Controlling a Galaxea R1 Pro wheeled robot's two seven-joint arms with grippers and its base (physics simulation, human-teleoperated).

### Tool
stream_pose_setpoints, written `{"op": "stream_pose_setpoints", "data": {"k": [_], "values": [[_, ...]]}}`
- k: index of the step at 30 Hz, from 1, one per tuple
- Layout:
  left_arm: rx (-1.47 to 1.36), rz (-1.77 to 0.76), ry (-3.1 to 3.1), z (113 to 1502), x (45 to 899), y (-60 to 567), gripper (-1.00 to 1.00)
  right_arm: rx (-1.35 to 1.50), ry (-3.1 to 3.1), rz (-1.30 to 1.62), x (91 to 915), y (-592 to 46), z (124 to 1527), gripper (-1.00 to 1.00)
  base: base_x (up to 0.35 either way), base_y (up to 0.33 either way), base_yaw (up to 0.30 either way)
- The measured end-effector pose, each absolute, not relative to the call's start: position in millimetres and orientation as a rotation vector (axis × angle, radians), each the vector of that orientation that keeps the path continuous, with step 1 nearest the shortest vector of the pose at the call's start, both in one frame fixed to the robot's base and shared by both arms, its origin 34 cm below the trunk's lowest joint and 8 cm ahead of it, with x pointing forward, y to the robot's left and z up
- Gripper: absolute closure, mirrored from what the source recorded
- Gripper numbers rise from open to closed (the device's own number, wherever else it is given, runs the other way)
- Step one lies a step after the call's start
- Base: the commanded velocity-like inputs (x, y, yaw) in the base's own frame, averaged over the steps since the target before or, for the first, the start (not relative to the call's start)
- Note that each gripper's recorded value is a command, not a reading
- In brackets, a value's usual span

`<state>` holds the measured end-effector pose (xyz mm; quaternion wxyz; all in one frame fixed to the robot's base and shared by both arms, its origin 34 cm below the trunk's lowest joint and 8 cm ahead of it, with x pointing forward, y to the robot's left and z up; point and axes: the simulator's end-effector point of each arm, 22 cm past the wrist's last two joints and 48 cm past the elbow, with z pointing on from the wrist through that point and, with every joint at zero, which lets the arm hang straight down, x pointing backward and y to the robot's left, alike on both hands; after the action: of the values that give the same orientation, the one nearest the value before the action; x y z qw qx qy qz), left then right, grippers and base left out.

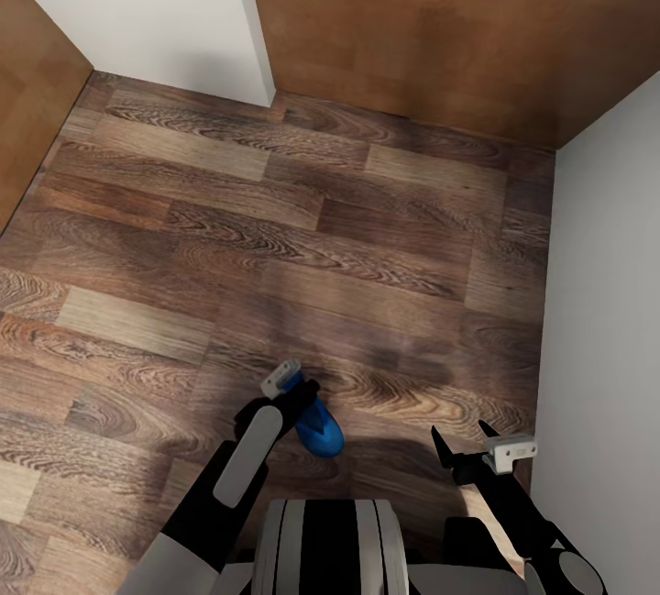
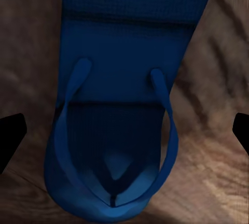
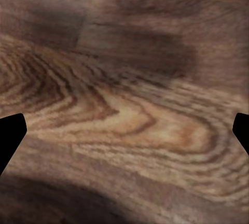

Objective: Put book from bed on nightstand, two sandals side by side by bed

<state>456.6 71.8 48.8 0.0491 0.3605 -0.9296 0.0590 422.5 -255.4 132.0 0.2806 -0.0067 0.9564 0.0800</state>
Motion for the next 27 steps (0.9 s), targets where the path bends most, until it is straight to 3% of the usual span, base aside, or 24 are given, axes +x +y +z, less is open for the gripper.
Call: {"op": "stream_pose_setpoints", "data": {"k": [16, 27], "values": [[1.065, 0.14, -2.798, 38.5, 433.4, 72.9, -1.0, -0.018, 2.564, 0.214, 422.6, -255.5, 132.0, -1.0, 0.0, 0.0, 0.0], [1.044, 0.25, -2.78, 29.0, 420.3, 55.1, -1.0, -0.017, 2.564, 0.215, 422.6, -255.2, 132.0, -1.0, 0.0, 0.0, 0.0]]}}
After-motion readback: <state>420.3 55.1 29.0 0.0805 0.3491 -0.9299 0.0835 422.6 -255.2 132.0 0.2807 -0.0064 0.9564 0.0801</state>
